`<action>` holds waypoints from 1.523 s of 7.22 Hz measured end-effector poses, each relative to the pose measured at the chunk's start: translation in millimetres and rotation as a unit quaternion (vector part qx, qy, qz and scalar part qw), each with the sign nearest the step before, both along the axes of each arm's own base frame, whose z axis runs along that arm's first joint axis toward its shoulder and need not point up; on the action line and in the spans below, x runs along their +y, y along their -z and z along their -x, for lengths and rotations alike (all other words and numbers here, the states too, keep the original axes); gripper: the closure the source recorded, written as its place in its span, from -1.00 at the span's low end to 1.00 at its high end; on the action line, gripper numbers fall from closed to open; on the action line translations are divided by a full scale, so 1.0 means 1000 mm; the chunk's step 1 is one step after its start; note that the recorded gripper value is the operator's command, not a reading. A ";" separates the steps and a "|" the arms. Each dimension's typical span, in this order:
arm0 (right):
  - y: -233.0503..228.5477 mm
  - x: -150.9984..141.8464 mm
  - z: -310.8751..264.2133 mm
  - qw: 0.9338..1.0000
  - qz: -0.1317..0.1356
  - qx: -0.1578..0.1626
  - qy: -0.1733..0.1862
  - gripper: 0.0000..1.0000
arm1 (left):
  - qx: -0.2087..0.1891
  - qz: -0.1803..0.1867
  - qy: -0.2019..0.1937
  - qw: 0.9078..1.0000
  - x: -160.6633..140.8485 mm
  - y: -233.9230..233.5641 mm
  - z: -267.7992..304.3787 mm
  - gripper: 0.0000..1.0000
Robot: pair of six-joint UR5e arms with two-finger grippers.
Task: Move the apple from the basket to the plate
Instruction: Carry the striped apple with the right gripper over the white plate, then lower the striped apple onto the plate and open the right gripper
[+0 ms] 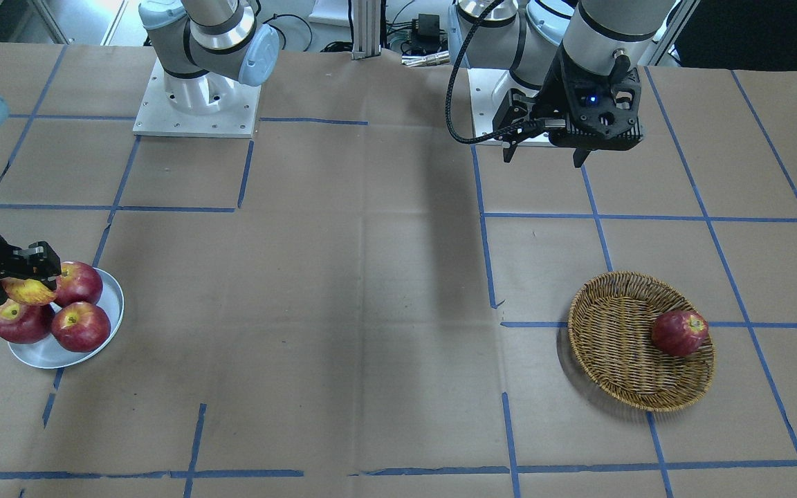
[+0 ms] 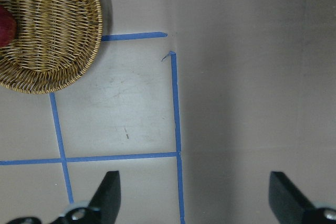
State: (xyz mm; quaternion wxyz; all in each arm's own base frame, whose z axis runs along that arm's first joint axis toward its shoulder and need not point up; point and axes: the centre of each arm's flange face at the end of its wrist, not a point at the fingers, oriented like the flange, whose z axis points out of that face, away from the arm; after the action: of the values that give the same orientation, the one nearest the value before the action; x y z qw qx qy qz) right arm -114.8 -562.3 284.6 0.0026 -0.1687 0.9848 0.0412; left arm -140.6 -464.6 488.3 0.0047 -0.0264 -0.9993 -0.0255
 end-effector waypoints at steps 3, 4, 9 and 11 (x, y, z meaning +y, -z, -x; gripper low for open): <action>0.011 -0.005 0.003 1.000 0.009 0.006 0.000 0.05 | 0.000 0.000 0.000 1.000 0.000 -0.001 0.000 -0.99; 0.013 -0.007 0.004 1.000 0.014 0.009 0.002 0.04 | 0.000 0.000 -0.001 1.000 0.000 -0.001 0.000 -0.99; 0.022 -0.005 0.005 1.000 -0.002 0.011 0.003 -1.00 | 0.000 0.000 -0.001 1.000 0.000 -0.001 0.000 -0.99; -0.001 -0.006 0.008 0.999 0.008 0.041 -0.002 -1.00 | 0.000 0.001 -0.001 1.000 0.000 -0.001 0.000 -0.99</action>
State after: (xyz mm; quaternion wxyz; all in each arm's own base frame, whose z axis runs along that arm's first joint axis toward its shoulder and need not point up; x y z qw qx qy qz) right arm -122.6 -567.9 285.5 -0.0394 -0.1689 0.9840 0.0408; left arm -140.6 -464.1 488.9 0.0047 -0.0256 -0.9993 -0.0250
